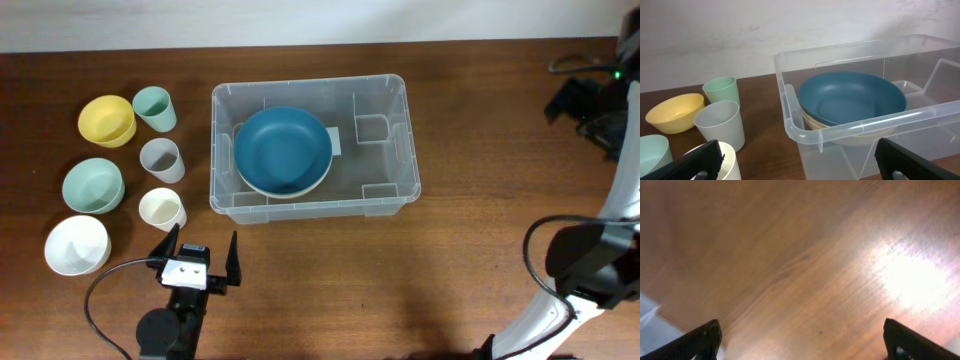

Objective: Pack container

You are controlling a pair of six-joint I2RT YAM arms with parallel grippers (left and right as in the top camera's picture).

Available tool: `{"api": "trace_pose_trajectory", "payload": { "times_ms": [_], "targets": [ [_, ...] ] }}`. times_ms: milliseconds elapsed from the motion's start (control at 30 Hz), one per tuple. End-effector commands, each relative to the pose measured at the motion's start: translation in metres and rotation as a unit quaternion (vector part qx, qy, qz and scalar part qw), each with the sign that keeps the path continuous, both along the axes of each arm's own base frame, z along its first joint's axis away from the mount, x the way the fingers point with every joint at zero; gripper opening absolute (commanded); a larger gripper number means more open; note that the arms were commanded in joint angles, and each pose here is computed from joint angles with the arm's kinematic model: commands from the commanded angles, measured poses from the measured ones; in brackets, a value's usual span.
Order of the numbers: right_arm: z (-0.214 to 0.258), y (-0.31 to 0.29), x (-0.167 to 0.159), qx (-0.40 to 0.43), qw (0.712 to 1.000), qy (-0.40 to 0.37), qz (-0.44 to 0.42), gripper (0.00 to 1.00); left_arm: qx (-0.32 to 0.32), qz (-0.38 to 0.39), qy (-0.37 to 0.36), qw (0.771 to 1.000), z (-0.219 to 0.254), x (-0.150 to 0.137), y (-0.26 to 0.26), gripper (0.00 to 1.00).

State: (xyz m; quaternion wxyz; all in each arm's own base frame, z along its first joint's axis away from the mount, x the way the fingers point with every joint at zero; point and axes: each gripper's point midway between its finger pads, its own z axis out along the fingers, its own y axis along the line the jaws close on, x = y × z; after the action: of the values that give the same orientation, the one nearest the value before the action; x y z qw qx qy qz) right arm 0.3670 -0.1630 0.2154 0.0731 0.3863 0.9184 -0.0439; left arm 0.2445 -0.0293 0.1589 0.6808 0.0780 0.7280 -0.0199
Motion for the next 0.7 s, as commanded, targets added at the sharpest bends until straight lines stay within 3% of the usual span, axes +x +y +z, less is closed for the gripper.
{"api": "trace_pose_trajectory", "payload": {
  "times_ms": [0, 433, 533, 600, 667],
  "targets": [
    [-0.026, -0.008, -0.01, 0.006, 0.999, 0.031, -0.021, 0.99, -0.006, 0.004, 0.002, 1.0, -0.001, 0.0, 0.002, 1.0],
    [-0.047, -0.008, -0.014, 0.014, 0.998, 0.052, -0.022, 0.99, -0.007, 0.01, -0.008, 1.0, 0.003, 0.0, 0.004, 1.0],
    [-0.047, -0.008, -0.015, 0.014, 0.998, 0.052, -0.022, 0.99, -0.012, -0.067, -0.074, 0.995, 0.036, -0.005, -0.022, 1.0],
    [-0.047, -0.008, -0.015, 0.014, 0.998, 0.052, -0.022, 0.99, -0.011, -0.078, -0.12, 0.99, 0.062, -0.01, -0.025, 1.0],
    [-0.047, -0.008, -0.015, 0.014, 0.998, 0.052, -0.022, 0.99, -0.008, -0.073, -0.118, 0.99, 0.081, -0.013, -0.023, 1.0]
  ]
}}
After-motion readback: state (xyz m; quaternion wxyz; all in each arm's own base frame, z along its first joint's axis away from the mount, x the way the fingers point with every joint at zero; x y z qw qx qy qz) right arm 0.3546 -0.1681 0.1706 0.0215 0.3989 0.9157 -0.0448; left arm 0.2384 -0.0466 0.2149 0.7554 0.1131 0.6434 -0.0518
